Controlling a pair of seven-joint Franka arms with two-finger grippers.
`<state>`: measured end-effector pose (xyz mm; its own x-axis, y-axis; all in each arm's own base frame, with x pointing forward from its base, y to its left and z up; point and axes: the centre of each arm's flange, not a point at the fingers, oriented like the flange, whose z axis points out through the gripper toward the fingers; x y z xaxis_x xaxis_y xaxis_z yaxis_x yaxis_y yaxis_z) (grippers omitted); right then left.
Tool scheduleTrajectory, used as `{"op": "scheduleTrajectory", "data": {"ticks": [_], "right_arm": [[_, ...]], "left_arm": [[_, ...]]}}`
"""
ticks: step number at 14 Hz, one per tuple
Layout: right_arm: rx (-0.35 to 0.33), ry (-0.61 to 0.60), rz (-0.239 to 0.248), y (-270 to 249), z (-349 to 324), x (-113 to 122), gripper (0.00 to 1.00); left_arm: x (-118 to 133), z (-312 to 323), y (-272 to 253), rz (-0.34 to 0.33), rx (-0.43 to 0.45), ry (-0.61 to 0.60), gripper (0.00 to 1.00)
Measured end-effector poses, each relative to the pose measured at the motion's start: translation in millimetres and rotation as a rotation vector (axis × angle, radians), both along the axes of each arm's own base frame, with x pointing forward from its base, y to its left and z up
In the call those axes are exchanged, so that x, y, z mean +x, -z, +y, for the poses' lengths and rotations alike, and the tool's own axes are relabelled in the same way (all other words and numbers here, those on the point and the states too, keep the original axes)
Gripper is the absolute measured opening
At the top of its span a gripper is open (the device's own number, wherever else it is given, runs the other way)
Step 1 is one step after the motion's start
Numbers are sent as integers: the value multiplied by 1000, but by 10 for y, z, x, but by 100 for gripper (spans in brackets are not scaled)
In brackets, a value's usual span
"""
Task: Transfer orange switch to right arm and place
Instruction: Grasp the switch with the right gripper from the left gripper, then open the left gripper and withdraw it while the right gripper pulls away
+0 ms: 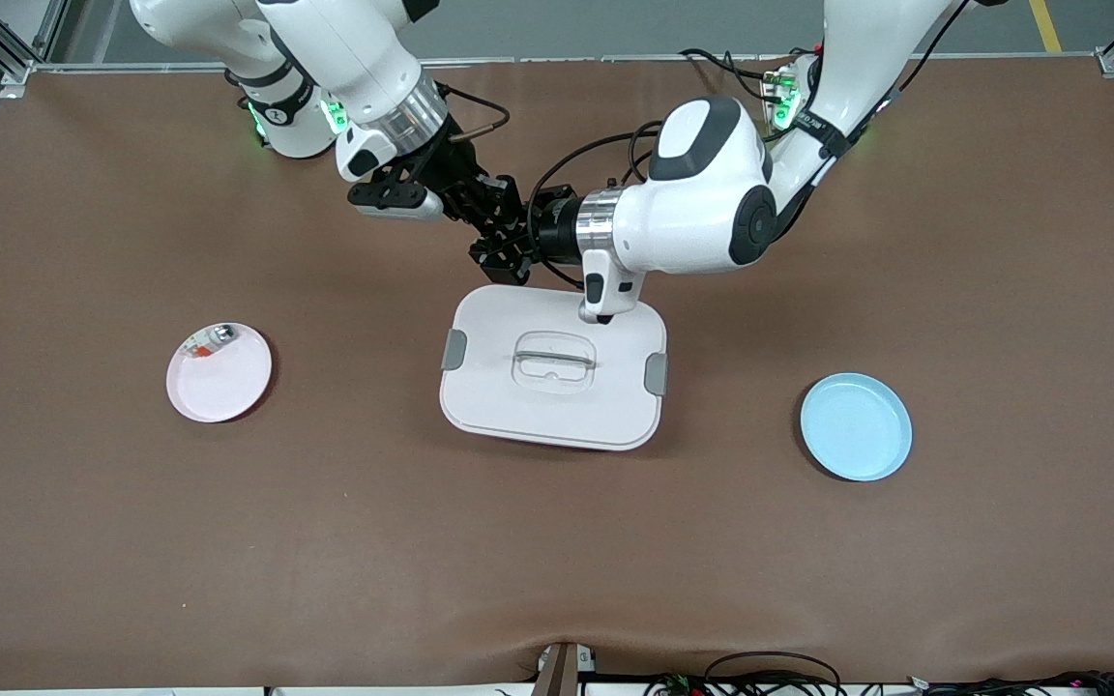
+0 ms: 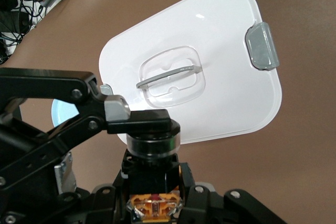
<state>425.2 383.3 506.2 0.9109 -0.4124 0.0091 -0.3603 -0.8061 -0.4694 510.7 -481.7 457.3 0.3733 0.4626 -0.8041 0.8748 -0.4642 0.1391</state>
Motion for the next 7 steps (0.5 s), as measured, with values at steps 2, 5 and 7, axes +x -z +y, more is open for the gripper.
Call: {"op": "scheduleTrajectory", "data": {"ticks": [2,5,7], "right_arm": [[-2,2,2,9,-7,9,41],[0,3,0,-7,-12,20,41],[-10,1,21,-84,-44,60,41]], "left_arm": [[27,17,-25,12,3,-17,85],[80,30,-133,10,-5,-37,100],[125,64,-187,-15,24,-46,100]]}}
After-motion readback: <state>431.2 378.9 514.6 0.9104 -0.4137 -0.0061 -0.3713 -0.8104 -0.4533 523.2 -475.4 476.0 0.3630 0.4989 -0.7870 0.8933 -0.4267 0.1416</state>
